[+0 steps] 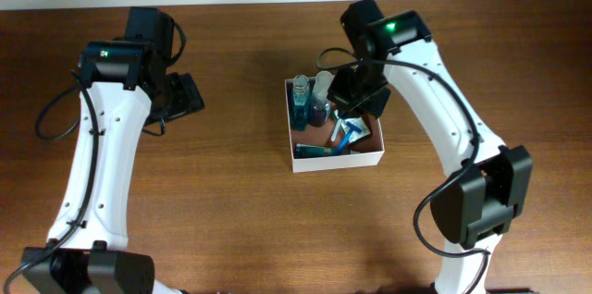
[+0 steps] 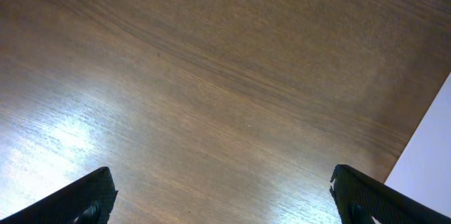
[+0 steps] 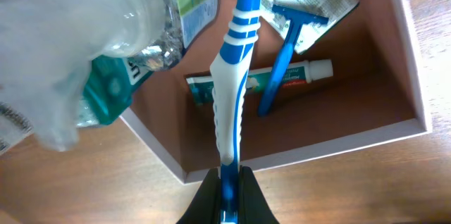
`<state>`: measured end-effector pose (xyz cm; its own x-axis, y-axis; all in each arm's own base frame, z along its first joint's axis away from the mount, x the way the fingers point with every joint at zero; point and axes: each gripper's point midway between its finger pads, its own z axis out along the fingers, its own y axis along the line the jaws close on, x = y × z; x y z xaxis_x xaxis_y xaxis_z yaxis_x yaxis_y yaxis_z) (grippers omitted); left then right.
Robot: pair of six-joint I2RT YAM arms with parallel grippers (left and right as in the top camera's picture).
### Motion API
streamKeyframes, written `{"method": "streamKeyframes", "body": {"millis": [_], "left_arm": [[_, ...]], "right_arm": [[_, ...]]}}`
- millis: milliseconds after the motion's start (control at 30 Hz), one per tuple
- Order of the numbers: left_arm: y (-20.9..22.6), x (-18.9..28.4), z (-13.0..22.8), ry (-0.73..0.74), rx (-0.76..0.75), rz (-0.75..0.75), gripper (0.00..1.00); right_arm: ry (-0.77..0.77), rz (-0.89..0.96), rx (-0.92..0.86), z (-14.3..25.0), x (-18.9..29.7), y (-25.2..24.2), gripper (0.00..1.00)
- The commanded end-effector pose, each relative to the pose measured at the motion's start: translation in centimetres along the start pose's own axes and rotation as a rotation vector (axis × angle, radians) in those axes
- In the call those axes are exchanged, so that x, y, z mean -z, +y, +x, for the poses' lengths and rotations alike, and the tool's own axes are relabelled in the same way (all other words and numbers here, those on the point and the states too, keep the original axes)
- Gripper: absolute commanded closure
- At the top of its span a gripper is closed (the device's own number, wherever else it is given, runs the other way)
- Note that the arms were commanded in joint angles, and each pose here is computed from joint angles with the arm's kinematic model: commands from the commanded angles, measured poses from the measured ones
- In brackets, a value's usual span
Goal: Pack container
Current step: 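Lower the toothbrush into the box and open the right gripper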
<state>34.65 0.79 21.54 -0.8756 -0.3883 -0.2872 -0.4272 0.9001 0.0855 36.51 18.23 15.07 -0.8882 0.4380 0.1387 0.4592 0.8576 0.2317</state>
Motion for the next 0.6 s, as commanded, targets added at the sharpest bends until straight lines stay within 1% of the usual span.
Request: {"method": "streamKeyframes", "body": {"millis": [0,233,267,333,367,567], "left_arm": [[0.1,-0.4,0.0,0.005,0.009,-0.012,0.01],[0.1,-0.4,0.0,0.005,0.009,-0.012,0.01],[0.1,-0.4,0.0,0.005,0.009,-0.012,0.01],[0.1,-0.4,0.0,0.005,0.009,-0.012,0.01],[0.1,-0.4,0.0,0.005,0.009,-0.012,0.01],[0.1,-0.4,0.0,0.005,0.009,-0.012,0.01]], "right_arm": [[-0.001,0.023,-0.03,0.4,-0.8,-0.4,0.96],[-0.012,0.05,-0.038,0.0,-2.1,-1.2,0.96],[-0.017,0.055,-0.037,-0.1,-2.1,-1.3,0.94],[-0.026,0.057,-0.036,-0.3,-2.1,-1.3,0.8],[-0.026,0.057,-0.036,-0.3,-2.1,-1.3,0.77],[-0.047,0.071,-0.035,-0.7,-2.1,-1.6,0.7]]}}
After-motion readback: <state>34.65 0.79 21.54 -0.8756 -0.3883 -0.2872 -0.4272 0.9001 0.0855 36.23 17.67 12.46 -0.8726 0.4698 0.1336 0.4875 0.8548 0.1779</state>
